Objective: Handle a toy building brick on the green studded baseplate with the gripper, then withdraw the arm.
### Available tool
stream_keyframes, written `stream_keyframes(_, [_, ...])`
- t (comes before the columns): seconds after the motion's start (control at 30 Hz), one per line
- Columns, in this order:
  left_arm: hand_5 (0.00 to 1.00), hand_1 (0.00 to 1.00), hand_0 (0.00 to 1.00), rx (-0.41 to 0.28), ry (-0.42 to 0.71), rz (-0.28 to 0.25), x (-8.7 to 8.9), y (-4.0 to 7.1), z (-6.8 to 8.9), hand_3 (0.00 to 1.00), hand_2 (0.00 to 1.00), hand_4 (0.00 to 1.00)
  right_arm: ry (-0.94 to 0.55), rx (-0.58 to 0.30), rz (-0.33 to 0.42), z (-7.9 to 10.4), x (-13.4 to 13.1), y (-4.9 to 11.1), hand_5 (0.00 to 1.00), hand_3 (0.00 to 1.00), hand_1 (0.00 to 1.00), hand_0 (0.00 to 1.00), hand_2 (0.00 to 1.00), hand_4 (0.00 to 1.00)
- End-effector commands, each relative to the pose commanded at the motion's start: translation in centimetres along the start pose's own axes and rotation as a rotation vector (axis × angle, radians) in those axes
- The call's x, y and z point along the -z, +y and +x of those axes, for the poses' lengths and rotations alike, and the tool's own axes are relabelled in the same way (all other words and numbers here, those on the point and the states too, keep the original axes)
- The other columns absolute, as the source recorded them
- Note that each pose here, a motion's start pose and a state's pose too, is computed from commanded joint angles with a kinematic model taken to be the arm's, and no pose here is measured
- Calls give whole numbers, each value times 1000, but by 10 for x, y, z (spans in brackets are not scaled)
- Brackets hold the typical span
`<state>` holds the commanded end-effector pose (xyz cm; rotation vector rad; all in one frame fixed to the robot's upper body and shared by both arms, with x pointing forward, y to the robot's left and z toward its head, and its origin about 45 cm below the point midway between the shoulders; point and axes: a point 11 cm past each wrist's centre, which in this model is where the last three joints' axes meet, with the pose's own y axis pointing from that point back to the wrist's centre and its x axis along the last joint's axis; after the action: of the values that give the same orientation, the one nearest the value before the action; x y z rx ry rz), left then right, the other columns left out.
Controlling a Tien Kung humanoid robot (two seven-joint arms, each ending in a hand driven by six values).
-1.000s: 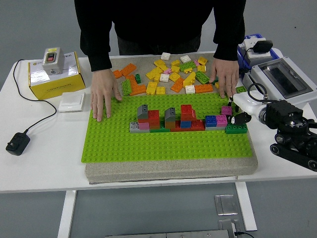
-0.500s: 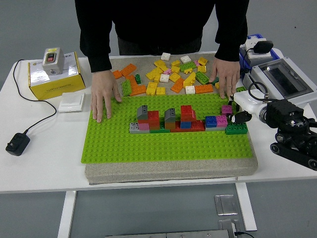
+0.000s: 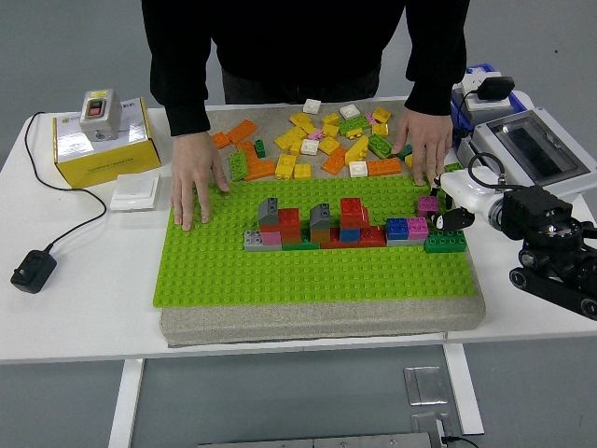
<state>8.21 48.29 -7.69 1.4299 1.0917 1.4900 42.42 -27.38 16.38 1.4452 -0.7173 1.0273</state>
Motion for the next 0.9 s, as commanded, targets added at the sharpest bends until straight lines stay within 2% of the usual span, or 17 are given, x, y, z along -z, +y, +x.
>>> stream_keyframes(0.67, [604,591,690,0,4,2,2,-1,-1,738,637,382,-12,-63,-33,-2,-13,7,382,609,394,417,483,497])
stream_keyframes(0.9, [606,591,690,-1,7,4,3,-1,-1,739,636,383,-23,-122,-35,13,-14,13,380,601,396,419,478,490])
